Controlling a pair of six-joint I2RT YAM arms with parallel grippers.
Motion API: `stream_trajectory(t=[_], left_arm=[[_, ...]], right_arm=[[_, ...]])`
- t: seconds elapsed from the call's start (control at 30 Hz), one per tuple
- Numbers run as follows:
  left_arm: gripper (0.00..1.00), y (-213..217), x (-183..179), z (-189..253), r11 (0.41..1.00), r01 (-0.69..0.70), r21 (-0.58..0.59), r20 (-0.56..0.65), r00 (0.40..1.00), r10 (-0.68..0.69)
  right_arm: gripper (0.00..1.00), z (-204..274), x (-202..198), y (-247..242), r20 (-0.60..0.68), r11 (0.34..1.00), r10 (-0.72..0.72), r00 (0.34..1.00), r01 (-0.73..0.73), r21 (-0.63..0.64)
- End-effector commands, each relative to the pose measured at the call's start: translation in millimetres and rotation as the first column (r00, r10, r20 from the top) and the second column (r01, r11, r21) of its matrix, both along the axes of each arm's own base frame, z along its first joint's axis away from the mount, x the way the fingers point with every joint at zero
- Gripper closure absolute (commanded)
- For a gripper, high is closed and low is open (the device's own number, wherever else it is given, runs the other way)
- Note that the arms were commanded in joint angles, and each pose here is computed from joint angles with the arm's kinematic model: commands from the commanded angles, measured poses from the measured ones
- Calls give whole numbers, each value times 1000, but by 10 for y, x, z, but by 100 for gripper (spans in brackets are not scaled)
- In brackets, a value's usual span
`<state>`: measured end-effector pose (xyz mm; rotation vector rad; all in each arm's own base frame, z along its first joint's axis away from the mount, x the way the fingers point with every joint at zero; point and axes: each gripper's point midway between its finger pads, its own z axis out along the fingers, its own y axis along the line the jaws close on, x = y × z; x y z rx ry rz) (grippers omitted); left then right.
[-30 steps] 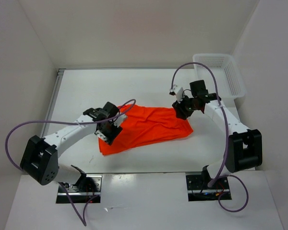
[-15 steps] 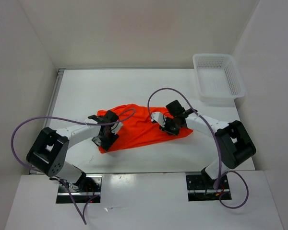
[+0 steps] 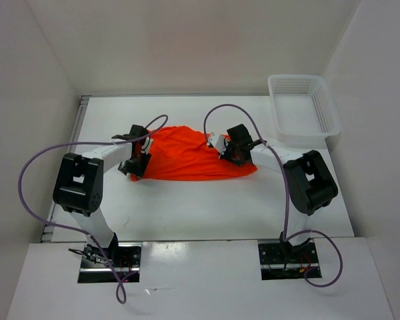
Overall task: Fold and stack the shorts
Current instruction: Fold the shorts
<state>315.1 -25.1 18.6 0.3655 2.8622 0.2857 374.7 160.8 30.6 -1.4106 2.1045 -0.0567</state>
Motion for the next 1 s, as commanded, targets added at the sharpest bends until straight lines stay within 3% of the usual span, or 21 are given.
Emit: stream_trajectory(t=[0.0, 0.2, 0.4, 0.63, 0.8, 0.97], left_arm=[[39, 18, 168, -88, 999, -1, 34, 66, 998, -1], [39, -253, -59, 339, 995, 80, -50, 101, 992, -75], [41, -159, -183, 179, 998, 69, -12, 74, 995, -68], [42, 37, -348, -108, 999, 31, 41, -17, 999, -30], [50, 100, -383, -250, 996, 28, 82, -61, 998, -23], [69, 74, -353, -236, 997, 29, 70, -55, 998, -25]], right_arm=[[80, 398, 262, 186, 80, 997, 22, 997, -28, 70], [61, 896, -139, 584, -22, 961, 167, 986, -158, 226], [61, 639, -482, 1015, -78, 932, 311, 947, -289, 218], [65, 425, -523, 1213, -109, 915, 365, 924, -335, 224], [65, 306, -532, 1345, -96, 912, 384, 918, -361, 196], [65, 175, -513, 1340, -121, 918, 377, 918, -353, 180]])
